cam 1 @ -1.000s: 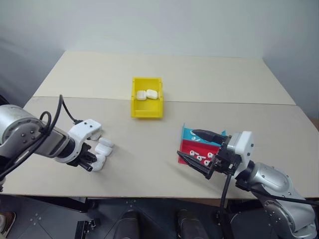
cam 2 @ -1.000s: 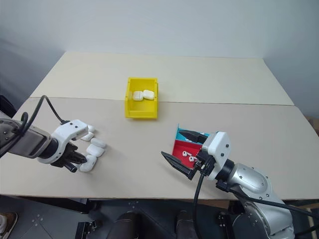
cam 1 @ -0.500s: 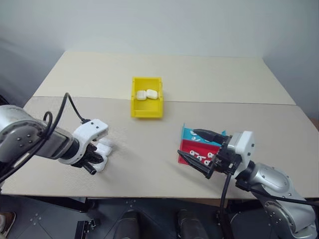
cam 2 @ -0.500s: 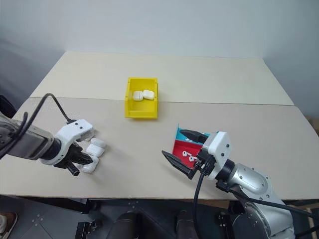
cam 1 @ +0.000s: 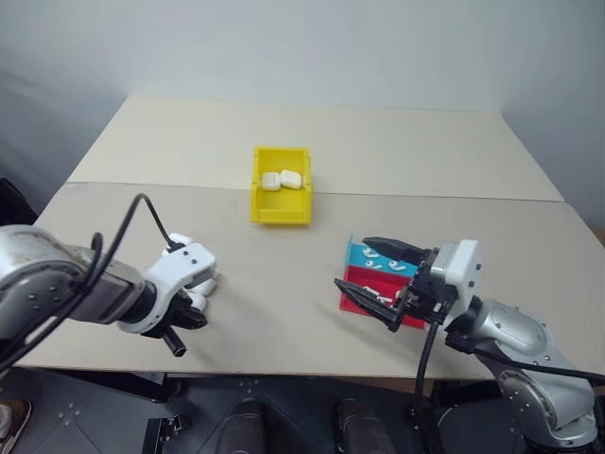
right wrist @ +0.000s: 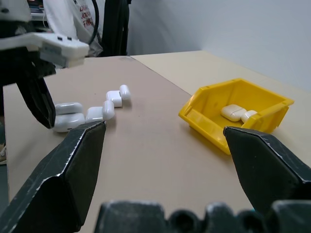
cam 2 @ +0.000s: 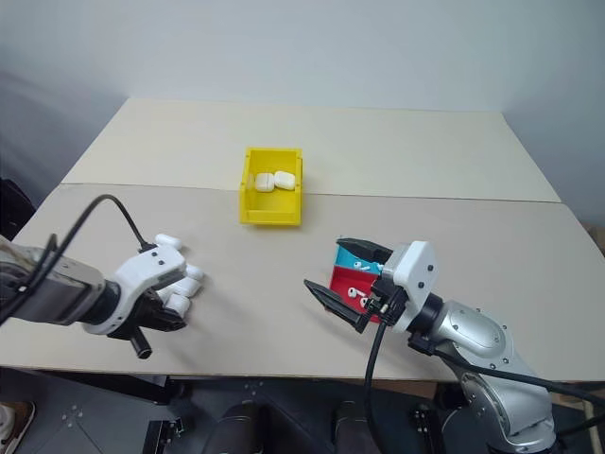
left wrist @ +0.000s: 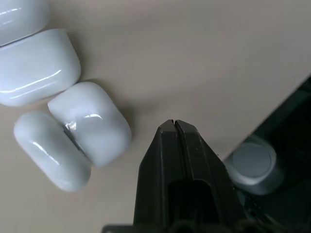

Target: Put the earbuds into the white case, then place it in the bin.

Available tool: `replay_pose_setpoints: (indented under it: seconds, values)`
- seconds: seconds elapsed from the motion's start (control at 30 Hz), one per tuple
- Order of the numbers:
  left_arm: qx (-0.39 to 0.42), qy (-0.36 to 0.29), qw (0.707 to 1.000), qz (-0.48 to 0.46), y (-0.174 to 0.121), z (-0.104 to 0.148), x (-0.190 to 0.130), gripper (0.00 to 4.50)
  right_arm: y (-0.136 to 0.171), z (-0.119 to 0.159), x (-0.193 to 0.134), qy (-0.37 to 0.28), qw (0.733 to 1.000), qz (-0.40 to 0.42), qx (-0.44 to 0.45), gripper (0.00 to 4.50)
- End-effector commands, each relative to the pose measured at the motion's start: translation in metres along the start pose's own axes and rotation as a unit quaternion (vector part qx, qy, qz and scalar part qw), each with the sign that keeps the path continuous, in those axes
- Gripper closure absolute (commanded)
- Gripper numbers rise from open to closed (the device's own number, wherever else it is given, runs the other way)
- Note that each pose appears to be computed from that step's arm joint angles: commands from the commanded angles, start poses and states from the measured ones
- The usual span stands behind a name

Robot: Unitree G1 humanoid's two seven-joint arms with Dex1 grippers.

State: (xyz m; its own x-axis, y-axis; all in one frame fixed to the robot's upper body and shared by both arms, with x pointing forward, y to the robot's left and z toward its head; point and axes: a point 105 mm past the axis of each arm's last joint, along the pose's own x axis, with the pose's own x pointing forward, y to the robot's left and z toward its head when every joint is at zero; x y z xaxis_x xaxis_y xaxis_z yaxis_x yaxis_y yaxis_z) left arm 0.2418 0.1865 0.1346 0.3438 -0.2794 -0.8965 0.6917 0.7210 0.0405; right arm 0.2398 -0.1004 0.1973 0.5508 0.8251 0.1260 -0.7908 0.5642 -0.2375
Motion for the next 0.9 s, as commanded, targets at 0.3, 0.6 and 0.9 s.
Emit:
replay_pose_setpoints:
  seconds: [0.3,0.6,0.9]
  values:
    - [-0.004,0.021,0.999,0.046,0.011,-0.007,0.010,4.48,0.003,0.011,-0.001,-0.016,1.000,0.002,-0.012,0.00]
    - [-0.005,0.052,0.997,0.065,0.017,-0.022,0.009,4.48,0.005,0.010,-0.001,-0.017,1.000,0.002,-0.010,0.00]
    - [-0.021,0.058,0.989,0.133,0.045,-0.026,-0.005,4.48,0.006,0.009,-0.002,-0.016,1.000,0.005,-0.009,0.00]
